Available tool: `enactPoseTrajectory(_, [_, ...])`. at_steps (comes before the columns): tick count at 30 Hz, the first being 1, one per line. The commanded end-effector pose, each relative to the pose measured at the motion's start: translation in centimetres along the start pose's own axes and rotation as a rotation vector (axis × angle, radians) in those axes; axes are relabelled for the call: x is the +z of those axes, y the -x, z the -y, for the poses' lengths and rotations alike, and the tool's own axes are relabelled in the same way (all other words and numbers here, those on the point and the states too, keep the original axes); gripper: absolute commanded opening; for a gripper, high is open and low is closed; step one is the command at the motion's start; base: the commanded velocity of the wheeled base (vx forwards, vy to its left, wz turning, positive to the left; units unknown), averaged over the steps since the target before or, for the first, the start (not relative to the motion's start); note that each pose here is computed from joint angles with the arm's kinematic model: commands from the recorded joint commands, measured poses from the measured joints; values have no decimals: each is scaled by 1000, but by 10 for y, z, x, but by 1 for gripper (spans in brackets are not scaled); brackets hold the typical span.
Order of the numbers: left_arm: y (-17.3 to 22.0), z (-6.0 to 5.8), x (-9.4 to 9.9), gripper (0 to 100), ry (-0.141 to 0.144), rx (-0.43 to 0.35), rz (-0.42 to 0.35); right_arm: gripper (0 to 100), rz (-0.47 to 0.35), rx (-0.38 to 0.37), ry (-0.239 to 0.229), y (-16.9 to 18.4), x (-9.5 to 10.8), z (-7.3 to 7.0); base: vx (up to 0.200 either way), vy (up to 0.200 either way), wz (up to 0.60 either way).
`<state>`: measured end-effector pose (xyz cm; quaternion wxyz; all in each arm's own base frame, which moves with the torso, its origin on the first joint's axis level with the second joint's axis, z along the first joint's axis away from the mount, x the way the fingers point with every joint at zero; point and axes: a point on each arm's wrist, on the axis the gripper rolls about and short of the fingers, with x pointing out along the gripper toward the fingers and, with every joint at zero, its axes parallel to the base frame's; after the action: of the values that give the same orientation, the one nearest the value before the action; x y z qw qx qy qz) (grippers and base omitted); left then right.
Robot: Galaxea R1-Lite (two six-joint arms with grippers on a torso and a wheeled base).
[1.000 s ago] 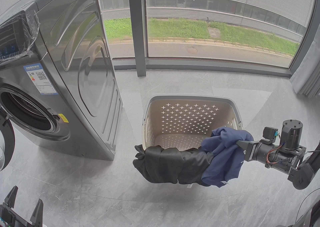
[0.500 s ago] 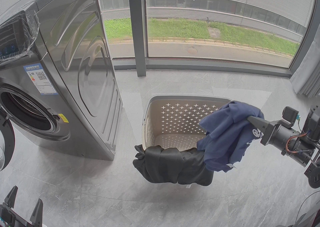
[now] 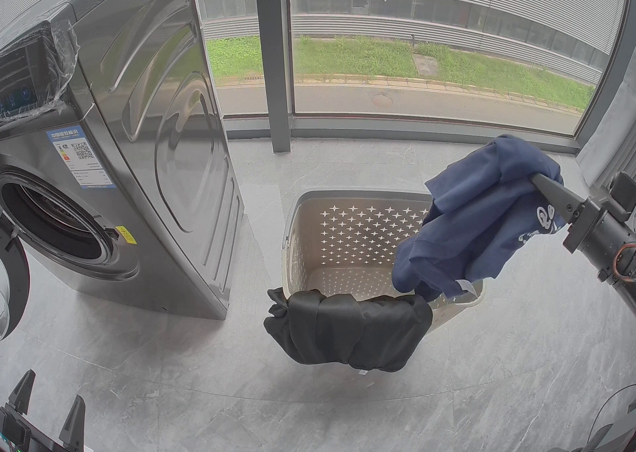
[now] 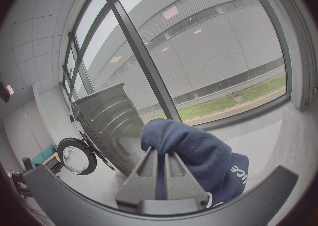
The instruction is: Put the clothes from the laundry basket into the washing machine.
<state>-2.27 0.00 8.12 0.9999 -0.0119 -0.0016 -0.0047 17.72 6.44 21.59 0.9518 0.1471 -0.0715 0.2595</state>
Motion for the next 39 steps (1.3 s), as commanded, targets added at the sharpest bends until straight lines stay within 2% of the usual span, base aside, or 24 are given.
enactPoseTrajectory(1, [0, 0, -5, 100, 2, 0, 1, 0, 64, 12, 22, 12, 14, -5, -200, 0, 0])
enactPoseTrajectory(11, [0, 0, -5, 100, 5, 0, 1, 0, 37, 2, 18, 19, 19, -8, -200, 0, 0])
enactPoseTrajectory(14, [0, 0, -5, 100, 13, 2, 1, 0, 50, -6, 44, 17, 23, -8, -200, 0, 0])
enactPoseTrajectory(26, [0, 0, -5, 100, 10, 5, 1, 0, 53, -5, 48, 18, 23, -9, -200, 0, 0])
enactPoseTrajectory(32, [0, 0, -5, 100, 16, 14, 2, 0, 50, -3, 47, 18, 22, -9, 0, 0, 0])
enactPoseTrajectory(39, [0, 0, -5, 100, 24, 14, 2, 0, 38, -2, 44, 18, 20, -9, 0, 200, 0])
